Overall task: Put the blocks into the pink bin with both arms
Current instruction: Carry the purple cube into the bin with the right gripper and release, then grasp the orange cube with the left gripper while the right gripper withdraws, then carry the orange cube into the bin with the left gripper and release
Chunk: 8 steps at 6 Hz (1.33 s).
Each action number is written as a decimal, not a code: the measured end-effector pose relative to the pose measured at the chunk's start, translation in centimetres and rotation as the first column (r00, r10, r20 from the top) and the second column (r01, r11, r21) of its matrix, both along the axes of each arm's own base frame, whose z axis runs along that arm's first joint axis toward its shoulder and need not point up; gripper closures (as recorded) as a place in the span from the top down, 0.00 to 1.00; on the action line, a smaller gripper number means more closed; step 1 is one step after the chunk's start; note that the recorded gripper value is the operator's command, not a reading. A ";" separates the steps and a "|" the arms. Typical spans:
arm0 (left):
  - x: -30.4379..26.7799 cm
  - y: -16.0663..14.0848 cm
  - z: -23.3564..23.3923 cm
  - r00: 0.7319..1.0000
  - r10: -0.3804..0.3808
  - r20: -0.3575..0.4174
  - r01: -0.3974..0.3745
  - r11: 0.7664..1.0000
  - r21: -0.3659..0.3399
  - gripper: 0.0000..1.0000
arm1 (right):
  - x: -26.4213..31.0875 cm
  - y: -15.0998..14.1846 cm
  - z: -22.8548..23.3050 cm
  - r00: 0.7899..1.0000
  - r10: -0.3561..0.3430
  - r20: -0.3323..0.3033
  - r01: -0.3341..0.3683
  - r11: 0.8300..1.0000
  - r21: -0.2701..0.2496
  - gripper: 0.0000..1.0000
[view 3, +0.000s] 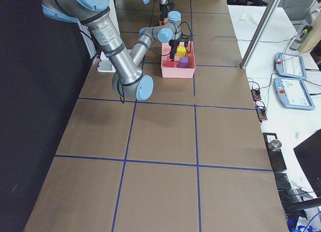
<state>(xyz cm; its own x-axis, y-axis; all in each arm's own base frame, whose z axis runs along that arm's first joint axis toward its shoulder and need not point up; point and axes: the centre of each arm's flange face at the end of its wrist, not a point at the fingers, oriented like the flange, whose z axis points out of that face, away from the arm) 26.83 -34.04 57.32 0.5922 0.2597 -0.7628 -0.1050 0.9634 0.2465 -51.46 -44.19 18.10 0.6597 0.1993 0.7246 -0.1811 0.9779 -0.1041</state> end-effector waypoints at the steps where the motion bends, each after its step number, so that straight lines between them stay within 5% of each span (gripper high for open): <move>1: -0.2 -0.1 -0.3 1.000 -0.004 -0.004 0.004 1.000 0.003 0.45 | 0.0 0.0 0.0 1.000 -0.006 0.000 0.006 1.000 0.006 1.00; 4: 1.1 -3.5 -7.7 0.999 -0.040 -0.016 0.040 0.999 0.010 0.45 | 3.7 0.4 1.7 0.998 -0.066 0.004 0.065 0.994 0.089 1.00; 6: 5.8 -9.2 -22.4 0.998 -0.068 0.017 0.069 0.997 -0.029 0.46 | 8.4 -0.8 3.7 0.993 -0.114 -0.007 0.113 0.980 0.165 1.00; 8: 10.1 -11.0 -37.0 0.993 -0.111 0.034 0.115 0.985 -0.131 0.46 | 14.4 -2.0 8.0 0.980 -0.196 -0.045 0.201 0.950 0.239 1.00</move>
<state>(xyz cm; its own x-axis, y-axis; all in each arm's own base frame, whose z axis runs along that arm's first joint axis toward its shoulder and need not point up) 36.90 -45.03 20.28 0.6323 0.0877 -0.7698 0.0019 0.9934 0.1147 -37.09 -46.20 26.05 0.6835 -0.1160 0.7207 0.0197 0.9899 0.1406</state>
